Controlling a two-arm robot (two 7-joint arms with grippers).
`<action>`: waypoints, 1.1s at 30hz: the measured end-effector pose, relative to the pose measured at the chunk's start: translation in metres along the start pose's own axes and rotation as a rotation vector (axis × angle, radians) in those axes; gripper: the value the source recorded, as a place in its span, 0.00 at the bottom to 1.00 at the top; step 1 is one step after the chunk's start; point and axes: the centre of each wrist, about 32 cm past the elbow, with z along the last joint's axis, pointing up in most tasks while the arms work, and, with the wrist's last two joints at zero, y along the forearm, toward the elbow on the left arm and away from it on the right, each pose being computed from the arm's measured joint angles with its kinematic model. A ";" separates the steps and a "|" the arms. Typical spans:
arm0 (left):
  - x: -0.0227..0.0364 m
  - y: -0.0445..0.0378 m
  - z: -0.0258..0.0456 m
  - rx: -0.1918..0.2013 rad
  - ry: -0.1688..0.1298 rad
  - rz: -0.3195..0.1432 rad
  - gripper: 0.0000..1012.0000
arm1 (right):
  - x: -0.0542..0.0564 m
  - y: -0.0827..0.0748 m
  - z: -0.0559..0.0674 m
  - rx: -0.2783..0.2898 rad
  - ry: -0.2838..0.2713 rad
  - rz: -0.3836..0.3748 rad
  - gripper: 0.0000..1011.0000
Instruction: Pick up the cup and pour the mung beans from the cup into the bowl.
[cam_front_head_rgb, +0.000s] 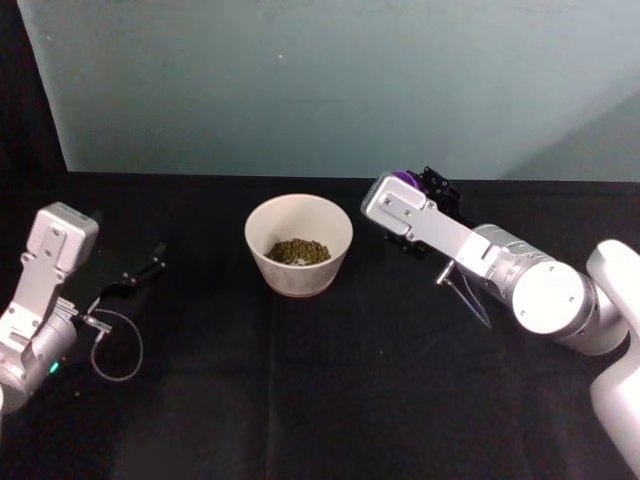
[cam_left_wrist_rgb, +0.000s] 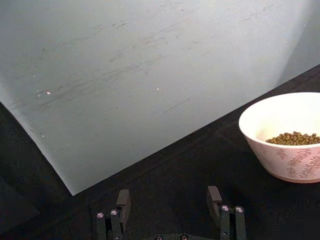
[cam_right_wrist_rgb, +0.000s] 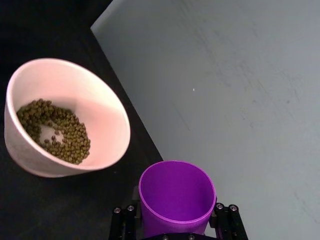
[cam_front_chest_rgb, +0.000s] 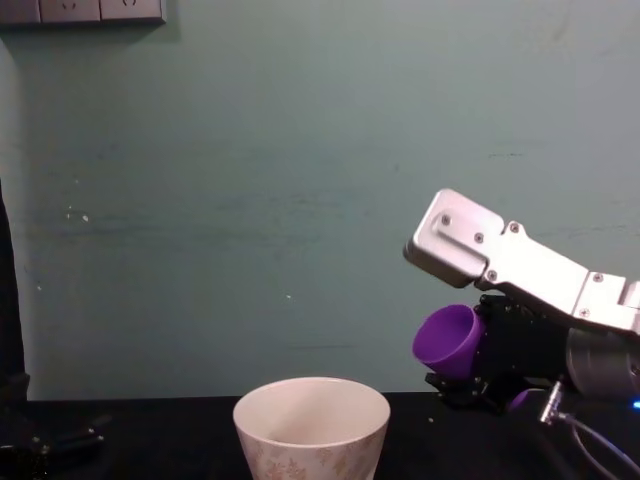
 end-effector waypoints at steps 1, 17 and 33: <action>0.0000 0.0000 0.0000 0.000 0.000 0.000 1.00 | 0.001 0.000 0.000 -0.003 -0.006 0.001 0.72; 0.0000 0.0000 0.0000 0.000 0.000 0.000 1.00 | 0.000 0.000 0.000 0.005 0.004 -0.002 0.72; 0.0000 0.0000 0.0000 0.000 0.000 0.000 1.00 | -0.009 -0.007 -0.034 0.093 0.307 -0.021 0.72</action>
